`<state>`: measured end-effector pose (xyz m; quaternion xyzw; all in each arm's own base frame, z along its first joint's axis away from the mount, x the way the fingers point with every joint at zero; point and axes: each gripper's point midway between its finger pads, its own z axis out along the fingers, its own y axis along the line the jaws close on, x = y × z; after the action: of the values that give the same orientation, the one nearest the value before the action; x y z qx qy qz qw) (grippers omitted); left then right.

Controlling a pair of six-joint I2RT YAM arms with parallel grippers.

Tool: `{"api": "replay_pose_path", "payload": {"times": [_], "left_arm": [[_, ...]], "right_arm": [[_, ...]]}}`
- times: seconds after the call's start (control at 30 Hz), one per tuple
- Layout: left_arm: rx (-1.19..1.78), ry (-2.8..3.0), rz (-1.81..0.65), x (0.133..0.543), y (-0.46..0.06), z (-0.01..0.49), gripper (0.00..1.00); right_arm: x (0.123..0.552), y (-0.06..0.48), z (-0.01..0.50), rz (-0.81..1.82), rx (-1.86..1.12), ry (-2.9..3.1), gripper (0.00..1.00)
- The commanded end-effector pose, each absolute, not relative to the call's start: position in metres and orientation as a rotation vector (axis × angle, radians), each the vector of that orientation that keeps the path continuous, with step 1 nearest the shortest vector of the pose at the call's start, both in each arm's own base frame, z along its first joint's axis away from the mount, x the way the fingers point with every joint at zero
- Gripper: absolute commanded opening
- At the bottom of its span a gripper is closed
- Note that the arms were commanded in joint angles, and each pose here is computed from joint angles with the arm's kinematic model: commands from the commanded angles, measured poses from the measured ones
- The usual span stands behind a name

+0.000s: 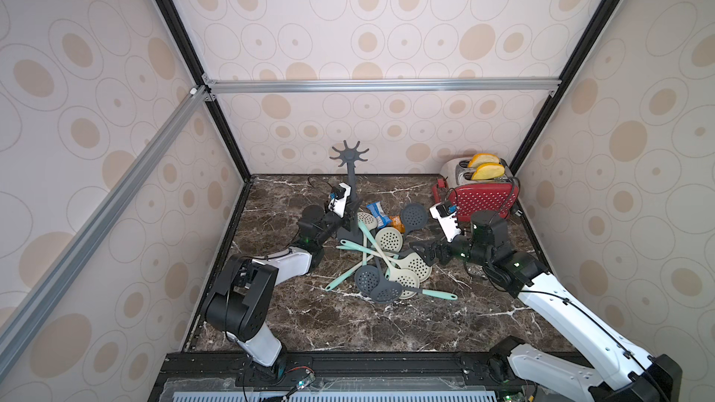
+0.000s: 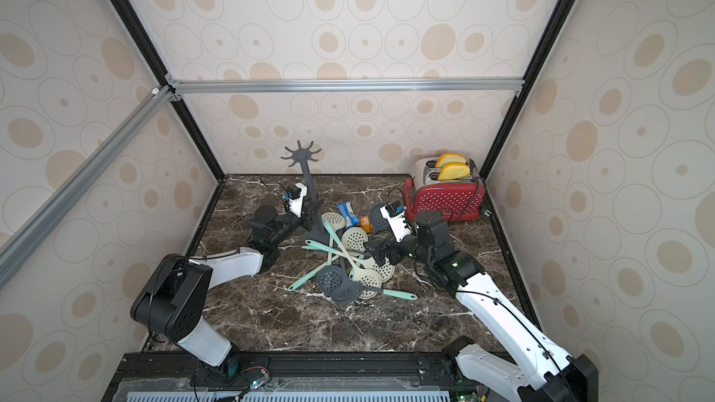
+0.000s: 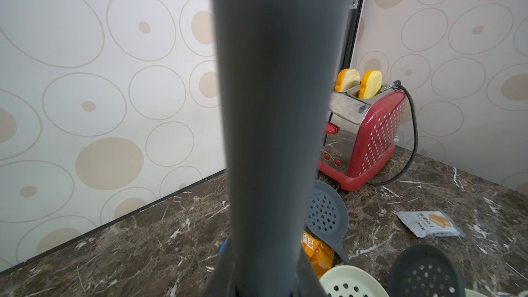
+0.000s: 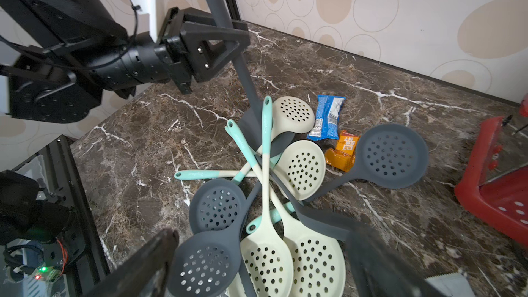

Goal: Hang the skimmer on the kitchen utensil rack
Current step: Move the rack to the center of the board, then pick up the skimmer from the center of the board.

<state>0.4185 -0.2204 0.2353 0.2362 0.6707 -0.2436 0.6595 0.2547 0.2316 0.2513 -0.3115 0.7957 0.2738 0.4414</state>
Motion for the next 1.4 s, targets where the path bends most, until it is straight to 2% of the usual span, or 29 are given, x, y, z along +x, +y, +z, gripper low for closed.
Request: {"api": "replay_pose_path", "payload": {"times": [0.0,0.13,0.33,0.37,0.43,0.57,0.63,0.7,0.9,1.1,1.2,1.37], "left_arm": [[0.510,1.422,-0.570,0.414,-0.204,0.274,0.00],[0.479,1.443,-0.520,0.420,-0.179,0.272,0.00],[0.464,1.474,-0.518,0.417,-0.173,0.261,0.00],[0.463,1.476,-0.529,0.416,-0.174,0.260,0.07],[0.454,1.476,-0.544,0.415,-0.174,0.262,0.28],[0.409,1.502,-0.510,0.409,-0.164,0.271,0.60],[0.381,1.532,-0.477,0.405,-0.156,0.272,0.83],[0.329,1.559,-0.428,0.401,-0.144,0.273,0.89],[0.077,1.652,-0.324,0.373,-0.098,0.272,0.99],[-0.199,1.753,-0.245,0.327,-0.051,0.257,0.99],[-0.342,1.786,-0.222,0.305,-0.030,0.250,0.99],[-0.486,1.918,-0.266,0.283,-0.025,0.234,0.99]], "right_arm": [[0.254,0.229,0.250,0.595,-0.791,2.006,0.98],[0.249,0.240,0.240,0.533,-0.867,2.025,0.98],[0.239,0.260,0.228,0.541,-0.951,2.045,0.97],[0.238,0.263,0.226,0.553,-0.965,2.052,0.97],[0.237,0.268,0.219,0.564,-0.995,2.080,0.93],[0.238,0.272,0.205,0.556,-1.040,2.160,0.80],[0.239,0.275,0.199,0.554,-1.052,2.190,0.75],[0.239,0.279,0.190,0.550,-1.078,2.232,0.71],[0.241,0.306,0.164,0.586,-1.150,2.305,0.59],[0.236,0.326,0.149,0.523,-1.239,2.329,0.56],[0.242,0.322,0.134,0.440,-1.188,2.406,0.53],[0.254,0.327,0.121,0.372,-1.194,2.467,0.51]]}}
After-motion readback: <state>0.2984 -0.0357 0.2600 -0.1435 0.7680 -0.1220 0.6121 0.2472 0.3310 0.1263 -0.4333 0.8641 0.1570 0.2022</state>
